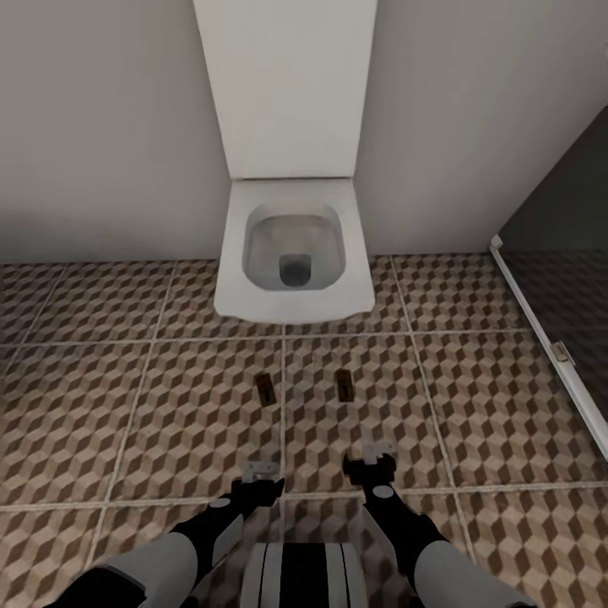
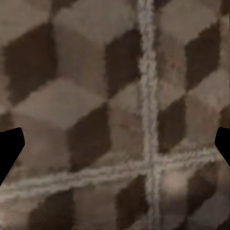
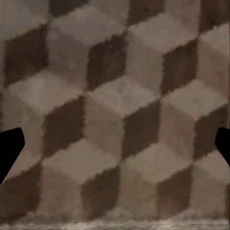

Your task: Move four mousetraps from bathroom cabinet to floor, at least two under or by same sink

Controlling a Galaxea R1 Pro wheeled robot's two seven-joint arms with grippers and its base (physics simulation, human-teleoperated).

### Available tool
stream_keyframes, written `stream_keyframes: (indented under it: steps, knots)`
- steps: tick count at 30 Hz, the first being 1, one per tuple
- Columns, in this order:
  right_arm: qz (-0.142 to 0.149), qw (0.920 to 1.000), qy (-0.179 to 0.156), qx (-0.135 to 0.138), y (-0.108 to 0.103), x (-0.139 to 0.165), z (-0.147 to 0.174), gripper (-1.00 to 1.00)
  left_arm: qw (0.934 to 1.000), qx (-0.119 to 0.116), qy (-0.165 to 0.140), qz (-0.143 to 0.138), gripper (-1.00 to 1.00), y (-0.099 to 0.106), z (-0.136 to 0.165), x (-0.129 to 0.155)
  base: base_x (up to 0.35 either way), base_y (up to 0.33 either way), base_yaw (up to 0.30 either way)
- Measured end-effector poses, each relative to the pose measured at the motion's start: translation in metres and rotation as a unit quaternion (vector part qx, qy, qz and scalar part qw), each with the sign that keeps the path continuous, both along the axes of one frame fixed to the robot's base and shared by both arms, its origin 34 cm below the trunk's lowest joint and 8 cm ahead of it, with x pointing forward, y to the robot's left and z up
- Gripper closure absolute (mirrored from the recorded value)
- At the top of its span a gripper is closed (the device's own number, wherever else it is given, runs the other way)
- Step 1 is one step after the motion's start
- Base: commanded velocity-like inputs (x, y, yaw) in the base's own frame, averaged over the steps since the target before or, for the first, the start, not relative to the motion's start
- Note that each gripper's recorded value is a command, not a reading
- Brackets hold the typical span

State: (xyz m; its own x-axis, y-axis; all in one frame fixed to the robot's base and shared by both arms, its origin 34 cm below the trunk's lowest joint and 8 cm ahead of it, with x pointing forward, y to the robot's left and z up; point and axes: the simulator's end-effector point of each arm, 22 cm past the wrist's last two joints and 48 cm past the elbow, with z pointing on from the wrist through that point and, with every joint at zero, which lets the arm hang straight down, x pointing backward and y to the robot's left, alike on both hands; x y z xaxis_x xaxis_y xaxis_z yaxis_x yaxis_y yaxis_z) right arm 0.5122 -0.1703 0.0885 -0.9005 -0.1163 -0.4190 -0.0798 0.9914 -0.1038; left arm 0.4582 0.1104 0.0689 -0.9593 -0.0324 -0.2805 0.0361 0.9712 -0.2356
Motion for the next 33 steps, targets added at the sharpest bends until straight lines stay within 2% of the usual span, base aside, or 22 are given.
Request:
stream_keyframes:
  steps: [25,33]
  knots:
    - [0.000,1.0000,0.000,0.000,0.0001,0.0002,0.0001,-1.00,1.0000,0.000,0.000,0.000,-1.00,0.0000,0.0000,0.0000,-0.185,0.000,0.000]
    - [0.000,1.0000,0.000,0.000,0.0001,0.0003,0.0003,-1.00,1.0000,0.000,0.000,0.000,-1.00,0.0000,0.0002,0.0001,-0.073,0.000,0.000]
